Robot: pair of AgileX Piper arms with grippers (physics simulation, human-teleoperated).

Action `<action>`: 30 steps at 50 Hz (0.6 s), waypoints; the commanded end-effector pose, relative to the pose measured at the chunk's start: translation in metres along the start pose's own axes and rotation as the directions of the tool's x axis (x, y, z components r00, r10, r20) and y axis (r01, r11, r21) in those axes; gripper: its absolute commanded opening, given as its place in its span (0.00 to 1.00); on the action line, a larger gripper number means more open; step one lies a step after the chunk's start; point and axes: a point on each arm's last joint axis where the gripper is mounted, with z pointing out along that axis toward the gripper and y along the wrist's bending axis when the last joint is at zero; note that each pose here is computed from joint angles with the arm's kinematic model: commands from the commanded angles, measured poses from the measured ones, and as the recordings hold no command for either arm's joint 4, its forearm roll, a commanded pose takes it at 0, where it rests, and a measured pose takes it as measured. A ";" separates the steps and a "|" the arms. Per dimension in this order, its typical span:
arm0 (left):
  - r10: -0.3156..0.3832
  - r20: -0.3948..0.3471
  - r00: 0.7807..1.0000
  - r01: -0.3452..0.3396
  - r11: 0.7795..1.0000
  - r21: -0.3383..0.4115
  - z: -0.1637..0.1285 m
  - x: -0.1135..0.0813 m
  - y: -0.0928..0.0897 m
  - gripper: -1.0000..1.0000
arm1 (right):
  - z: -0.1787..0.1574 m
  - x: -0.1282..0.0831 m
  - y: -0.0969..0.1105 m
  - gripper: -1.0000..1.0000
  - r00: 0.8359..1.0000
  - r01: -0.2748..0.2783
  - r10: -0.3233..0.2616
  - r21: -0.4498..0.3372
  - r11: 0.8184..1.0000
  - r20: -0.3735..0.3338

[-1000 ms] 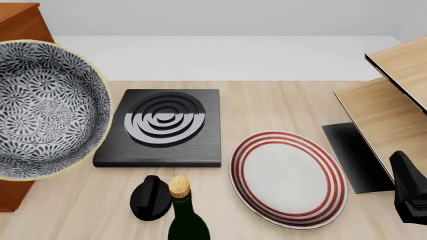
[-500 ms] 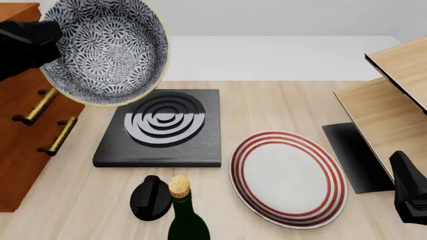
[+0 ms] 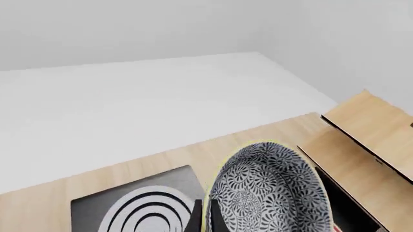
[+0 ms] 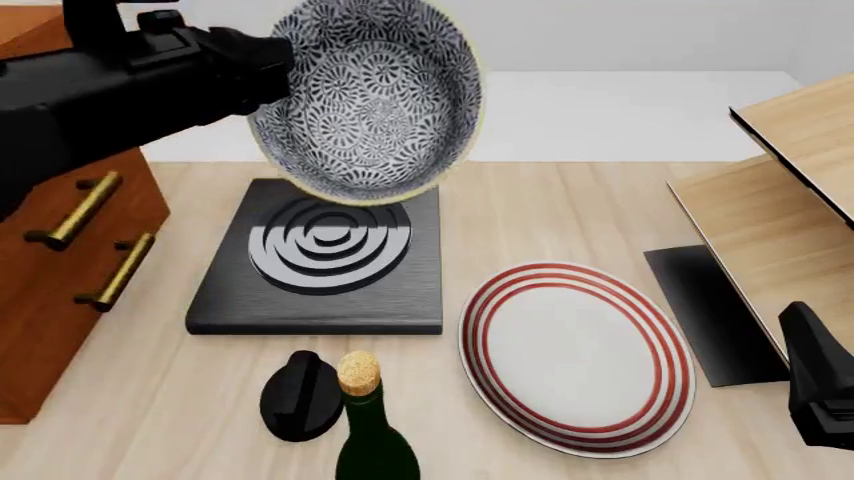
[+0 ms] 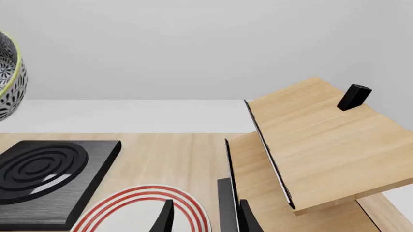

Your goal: Pick up the akita bowl and put it on the plate.

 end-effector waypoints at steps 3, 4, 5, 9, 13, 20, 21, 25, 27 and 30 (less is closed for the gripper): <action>-0.016 -0.060 0.998 0.023 0.993 0.117 0.017 0.007 -0.035 0.00 | 0.000 0.000 0.000 1.00 1.000 0.000 0.000 0.000 1.000 0.000; -0.011 -0.066 0.998 0.019 0.992 0.124 0.017 0.008 -0.037 0.00 | 0.000 0.000 0.000 1.00 1.000 0.000 0.000 0.000 1.000 0.000; -0.018 -0.072 0.997 0.028 0.990 0.139 0.016 0.009 -0.041 0.00 | 0.000 0.000 0.000 1.00 1.000 0.000 0.000 0.000 1.000 0.000; -0.026 -0.085 0.996 0.039 0.987 0.158 0.017 0.009 -0.048 0.00 | 0.000 0.000 0.000 1.00 1.000 0.000 0.000 0.000 1.000 0.000; -0.038 -0.099 0.994 0.055 0.982 0.182 0.016 0.011 -0.055 0.00 | 0.000 0.000 0.000 1.00 1.000 0.000 0.000 0.000 1.000 0.000; -0.043 -0.121 0.992 0.067 0.976 0.207 0.018 0.017 -0.064 0.00 | 0.000 0.000 0.000 1.00 1.000 0.000 0.000 0.000 1.000 0.000; -0.045 -0.124 0.991 0.071 0.975 0.210 0.019 0.018 -0.065 0.00 | 0.000 0.000 0.000 1.00 1.000 0.000 0.000 0.000 1.000 0.000; -0.050 -0.133 0.990 0.078 0.972 0.219 0.020 0.022 -0.069 0.00 | 0.000 0.000 0.000 1.00 1.000 0.000 0.000 0.000 1.000 0.000; -0.045 -0.147 0.988 0.078 0.972 0.222 0.024 0.027 -0.071 0.00 | 0.000 0.000 0.000 1.00 1.000 0.000 0.000 0.000 1.000 0.000; -0.057 -0.161 0.985 0.093 0.970 0.226 0.027 0.033 -0.073 0.00 | 0.000 0.000 0.000 1.00 1.000 0.000 0.000 0.000 1.000 0.000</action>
